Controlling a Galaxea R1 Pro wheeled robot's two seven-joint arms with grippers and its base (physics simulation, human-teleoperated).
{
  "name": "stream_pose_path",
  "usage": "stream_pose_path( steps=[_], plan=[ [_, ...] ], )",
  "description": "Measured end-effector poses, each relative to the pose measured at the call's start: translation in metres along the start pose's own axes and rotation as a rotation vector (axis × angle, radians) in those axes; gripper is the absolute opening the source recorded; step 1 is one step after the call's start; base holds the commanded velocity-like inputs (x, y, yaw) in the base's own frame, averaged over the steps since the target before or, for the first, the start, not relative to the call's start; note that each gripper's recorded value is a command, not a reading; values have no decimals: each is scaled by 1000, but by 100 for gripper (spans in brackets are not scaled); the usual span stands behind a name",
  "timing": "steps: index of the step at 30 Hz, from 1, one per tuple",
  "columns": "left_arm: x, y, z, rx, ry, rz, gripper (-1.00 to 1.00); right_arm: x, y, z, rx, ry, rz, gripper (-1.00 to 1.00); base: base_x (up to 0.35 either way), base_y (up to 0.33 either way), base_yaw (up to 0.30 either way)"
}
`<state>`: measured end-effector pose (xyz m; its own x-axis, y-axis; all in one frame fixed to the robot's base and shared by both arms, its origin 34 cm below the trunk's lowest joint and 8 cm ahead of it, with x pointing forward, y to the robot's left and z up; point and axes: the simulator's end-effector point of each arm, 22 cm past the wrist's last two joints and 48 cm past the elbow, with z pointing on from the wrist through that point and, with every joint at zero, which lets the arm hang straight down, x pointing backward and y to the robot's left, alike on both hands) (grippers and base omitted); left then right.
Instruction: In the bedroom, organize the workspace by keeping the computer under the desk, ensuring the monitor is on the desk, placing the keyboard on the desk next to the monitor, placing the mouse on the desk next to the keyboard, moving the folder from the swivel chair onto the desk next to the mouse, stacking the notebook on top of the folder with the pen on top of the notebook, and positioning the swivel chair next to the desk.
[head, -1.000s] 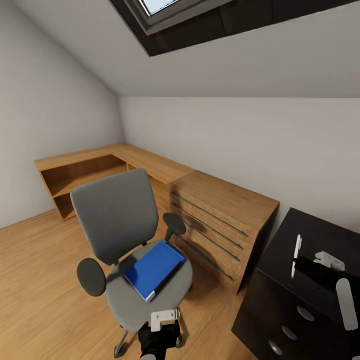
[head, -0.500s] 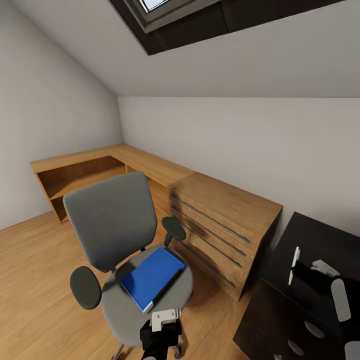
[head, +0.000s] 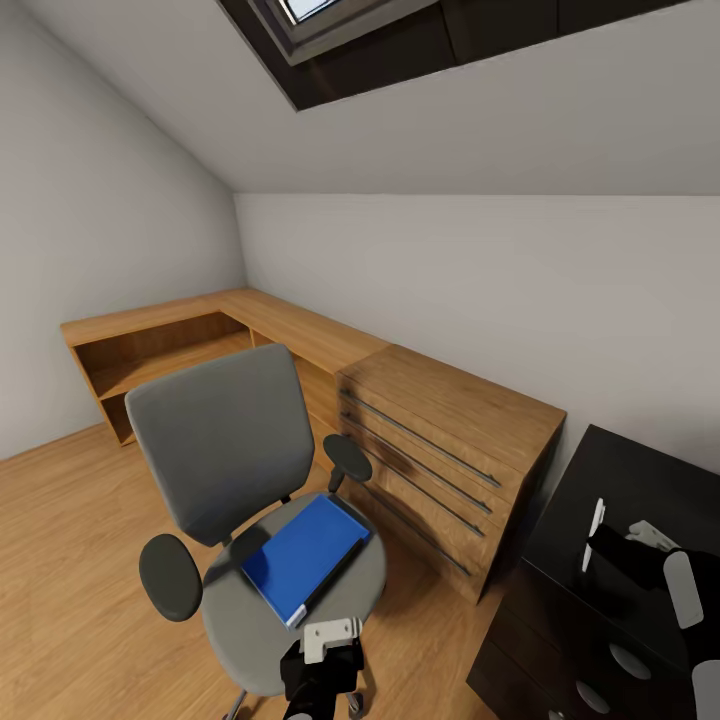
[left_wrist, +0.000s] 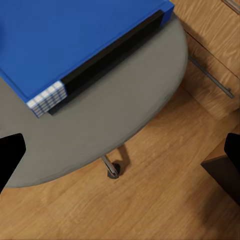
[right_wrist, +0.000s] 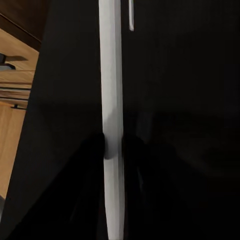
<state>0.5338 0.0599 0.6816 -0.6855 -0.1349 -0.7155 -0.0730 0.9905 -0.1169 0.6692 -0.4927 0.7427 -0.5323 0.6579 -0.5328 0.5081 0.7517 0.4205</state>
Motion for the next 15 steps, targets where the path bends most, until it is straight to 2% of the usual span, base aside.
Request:
stream_pose_path(
  steps=[10,11,15],
  plan=[
    [0,-1,0,3,0,3,100,0,0,0,2,0,0,-100,0,0,0],
    [1,-2,-1,4,0,4,100,0,0,0,2,0,0,100,0,0,0],
    [0,-3,-3,7,-2,11,100,-2,2,-1,-5,-1,4,100,0,0,0]
  ],
)
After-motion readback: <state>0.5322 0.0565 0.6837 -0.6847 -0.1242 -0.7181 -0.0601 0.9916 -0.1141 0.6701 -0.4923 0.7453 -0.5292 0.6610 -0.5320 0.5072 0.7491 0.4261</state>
